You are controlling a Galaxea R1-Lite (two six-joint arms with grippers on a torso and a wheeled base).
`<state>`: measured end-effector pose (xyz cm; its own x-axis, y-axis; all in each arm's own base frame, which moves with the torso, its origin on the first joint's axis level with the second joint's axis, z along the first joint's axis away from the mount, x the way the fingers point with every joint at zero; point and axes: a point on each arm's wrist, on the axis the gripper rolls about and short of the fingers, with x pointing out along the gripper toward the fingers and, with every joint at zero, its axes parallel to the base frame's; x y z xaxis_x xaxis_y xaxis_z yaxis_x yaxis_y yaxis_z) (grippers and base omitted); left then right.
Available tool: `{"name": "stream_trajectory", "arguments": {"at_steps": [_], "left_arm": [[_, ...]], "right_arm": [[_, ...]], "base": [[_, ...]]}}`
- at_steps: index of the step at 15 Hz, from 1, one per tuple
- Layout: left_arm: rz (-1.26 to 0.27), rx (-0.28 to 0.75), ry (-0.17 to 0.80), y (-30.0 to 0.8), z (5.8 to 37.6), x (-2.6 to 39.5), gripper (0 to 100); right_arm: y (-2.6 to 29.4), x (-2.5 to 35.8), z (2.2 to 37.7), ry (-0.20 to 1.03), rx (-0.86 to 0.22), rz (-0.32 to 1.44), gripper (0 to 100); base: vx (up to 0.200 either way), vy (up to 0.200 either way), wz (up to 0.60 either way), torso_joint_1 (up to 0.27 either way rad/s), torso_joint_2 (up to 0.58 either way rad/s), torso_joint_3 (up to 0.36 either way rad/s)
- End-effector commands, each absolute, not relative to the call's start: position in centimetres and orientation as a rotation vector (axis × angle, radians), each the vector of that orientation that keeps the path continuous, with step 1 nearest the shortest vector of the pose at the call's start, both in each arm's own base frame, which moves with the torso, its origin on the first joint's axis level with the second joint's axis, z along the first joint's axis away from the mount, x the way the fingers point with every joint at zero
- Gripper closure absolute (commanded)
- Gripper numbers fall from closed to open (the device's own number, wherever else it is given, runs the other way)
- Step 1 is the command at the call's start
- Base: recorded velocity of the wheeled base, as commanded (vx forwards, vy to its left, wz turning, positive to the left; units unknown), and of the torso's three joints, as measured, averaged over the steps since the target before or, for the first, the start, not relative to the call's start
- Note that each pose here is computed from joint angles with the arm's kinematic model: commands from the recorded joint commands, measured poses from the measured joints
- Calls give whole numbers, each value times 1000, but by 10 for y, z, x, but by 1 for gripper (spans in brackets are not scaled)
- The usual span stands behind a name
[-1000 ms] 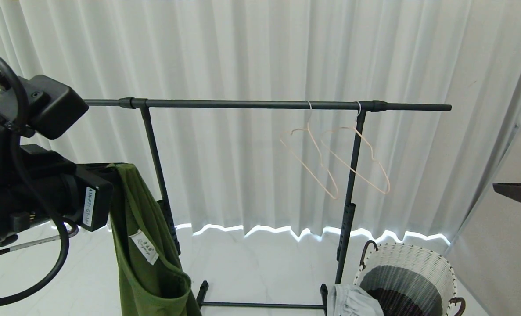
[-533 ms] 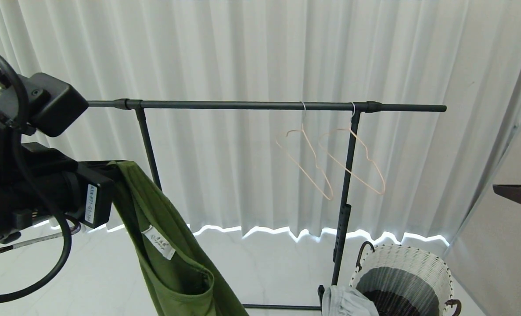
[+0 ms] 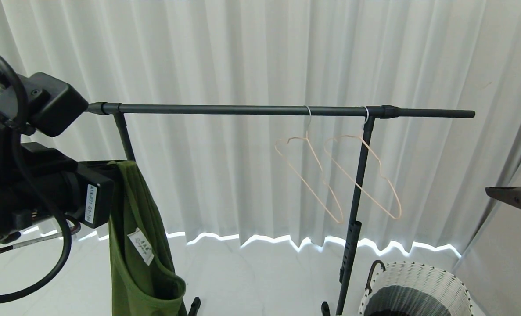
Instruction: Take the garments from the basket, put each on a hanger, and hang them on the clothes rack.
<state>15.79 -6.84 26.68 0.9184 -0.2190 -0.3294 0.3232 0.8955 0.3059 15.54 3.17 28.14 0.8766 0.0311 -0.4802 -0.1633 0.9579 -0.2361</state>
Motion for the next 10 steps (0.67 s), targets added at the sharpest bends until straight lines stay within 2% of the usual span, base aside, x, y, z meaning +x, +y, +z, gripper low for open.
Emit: {"name": "stream_trajectory", "arguments": {"at_steps": [1,4,8,10], "left_arm": [[-284,366,298,-69,266,159,100],[-282,361,302,-69,266,160,100],[-282,361,302,-69,265,159,100],[-284,359,302,-68,264,158,100]], "right_arm": [[33,159,279,507,-278,111,0],[34,164,270,547,-281,129,0],[39,168,258,592,-245,264,0],[44,185,251,624,-236,291,0]], "base": [[200,0,0,7,7,-2],[200,0,0,2,1,4],[200,0,0,1,1,4],[0,0,0,0,0,0]]}}
